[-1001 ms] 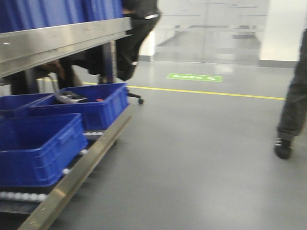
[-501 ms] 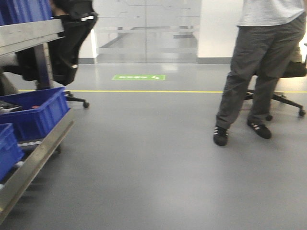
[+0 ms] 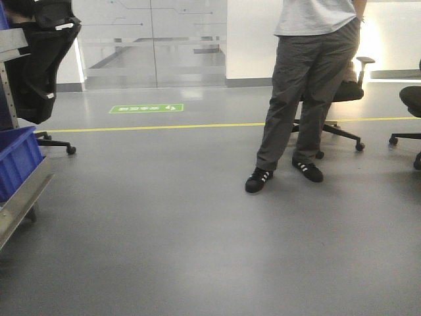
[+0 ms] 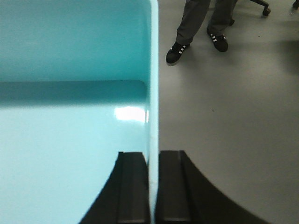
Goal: Fetch blue bin and place on conveyor start
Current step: 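Hold the light-blue bin in both grippers while the base turns and drives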
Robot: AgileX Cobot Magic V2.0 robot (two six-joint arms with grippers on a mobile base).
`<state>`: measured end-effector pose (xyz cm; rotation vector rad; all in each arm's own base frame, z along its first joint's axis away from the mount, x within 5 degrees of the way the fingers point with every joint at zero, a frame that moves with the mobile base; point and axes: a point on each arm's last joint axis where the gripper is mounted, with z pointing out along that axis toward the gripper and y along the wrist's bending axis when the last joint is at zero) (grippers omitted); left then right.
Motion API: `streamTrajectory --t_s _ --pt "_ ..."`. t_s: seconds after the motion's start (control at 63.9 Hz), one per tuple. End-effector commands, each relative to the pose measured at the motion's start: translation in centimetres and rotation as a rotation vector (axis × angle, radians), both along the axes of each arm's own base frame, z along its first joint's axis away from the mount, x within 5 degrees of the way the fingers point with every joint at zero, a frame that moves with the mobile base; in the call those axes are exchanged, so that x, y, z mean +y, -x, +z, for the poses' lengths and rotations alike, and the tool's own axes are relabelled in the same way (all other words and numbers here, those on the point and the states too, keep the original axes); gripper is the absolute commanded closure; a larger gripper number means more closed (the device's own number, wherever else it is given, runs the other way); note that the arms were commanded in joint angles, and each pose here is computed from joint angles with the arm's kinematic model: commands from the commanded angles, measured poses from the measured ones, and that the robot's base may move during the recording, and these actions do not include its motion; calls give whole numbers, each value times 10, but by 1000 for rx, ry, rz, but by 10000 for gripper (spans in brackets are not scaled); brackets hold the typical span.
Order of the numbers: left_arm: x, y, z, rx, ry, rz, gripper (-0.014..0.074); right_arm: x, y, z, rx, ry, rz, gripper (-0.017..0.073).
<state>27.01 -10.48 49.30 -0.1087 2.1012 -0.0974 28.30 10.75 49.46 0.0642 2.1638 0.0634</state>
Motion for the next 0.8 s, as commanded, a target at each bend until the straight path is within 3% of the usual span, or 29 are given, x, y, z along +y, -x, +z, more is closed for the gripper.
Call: streamTrajectory --t_s 0.0,0.782 --pt "1 5 11 -61 11 -11 704 -6 3 10 -59 19 -15 713" --pt "1 5 11 -61 11 -11 704 -6 3 10 -59 19 -15 713"
